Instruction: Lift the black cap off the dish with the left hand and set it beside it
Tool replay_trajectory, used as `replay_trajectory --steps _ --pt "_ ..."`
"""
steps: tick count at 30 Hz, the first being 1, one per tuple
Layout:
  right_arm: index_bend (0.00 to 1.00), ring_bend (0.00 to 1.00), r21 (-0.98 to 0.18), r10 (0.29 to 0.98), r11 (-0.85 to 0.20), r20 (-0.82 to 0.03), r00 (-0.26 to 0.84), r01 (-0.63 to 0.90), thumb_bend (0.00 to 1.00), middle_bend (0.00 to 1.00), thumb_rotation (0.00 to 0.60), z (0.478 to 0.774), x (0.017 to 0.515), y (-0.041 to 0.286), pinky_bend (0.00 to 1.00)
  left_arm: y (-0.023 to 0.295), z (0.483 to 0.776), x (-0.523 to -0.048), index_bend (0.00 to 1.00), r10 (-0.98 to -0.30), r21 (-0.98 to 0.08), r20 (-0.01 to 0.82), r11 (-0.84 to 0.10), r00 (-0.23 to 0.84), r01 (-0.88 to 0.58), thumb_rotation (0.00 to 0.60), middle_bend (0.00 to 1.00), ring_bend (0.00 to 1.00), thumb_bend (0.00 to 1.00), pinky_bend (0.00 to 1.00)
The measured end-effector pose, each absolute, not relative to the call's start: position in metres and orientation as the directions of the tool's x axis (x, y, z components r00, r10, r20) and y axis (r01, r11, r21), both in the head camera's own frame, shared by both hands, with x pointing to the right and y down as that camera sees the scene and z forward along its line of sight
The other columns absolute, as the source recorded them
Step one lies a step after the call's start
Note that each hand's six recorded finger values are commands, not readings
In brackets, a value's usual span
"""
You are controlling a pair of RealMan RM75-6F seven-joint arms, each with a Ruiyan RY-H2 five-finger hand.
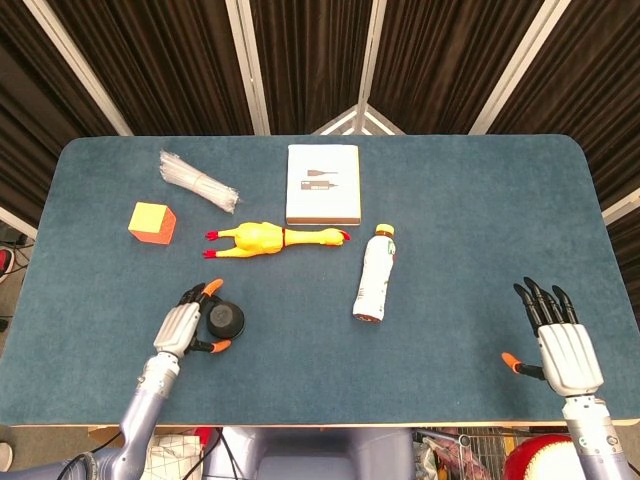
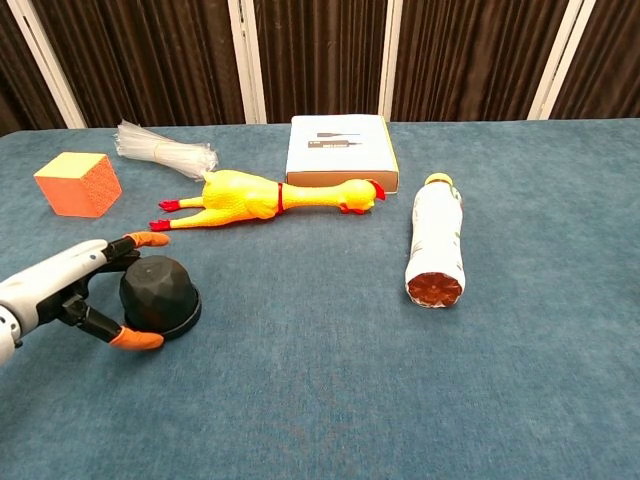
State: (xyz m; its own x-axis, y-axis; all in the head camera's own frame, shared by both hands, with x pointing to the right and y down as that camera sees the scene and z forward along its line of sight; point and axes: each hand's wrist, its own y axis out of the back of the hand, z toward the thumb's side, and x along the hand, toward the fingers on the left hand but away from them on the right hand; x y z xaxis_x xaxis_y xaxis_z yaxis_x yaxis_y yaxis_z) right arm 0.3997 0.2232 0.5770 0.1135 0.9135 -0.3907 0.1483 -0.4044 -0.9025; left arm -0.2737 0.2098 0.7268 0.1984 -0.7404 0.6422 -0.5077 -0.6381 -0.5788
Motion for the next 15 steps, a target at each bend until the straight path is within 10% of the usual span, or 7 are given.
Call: replay_trajectory --steps 15 --pt "0.0 0.12 -0.897 0.908 -0.417 -0.403 0.114 0.149 0.15 0.0 0.6 0.5804 0.3997 0.2236 0.0 0.2053 0.7281 -0.2727 0.12 -0.752 -0.57 0.632 -0.617 0.191 -0.543 0.6 0.38 0.0 0.46 0.0"
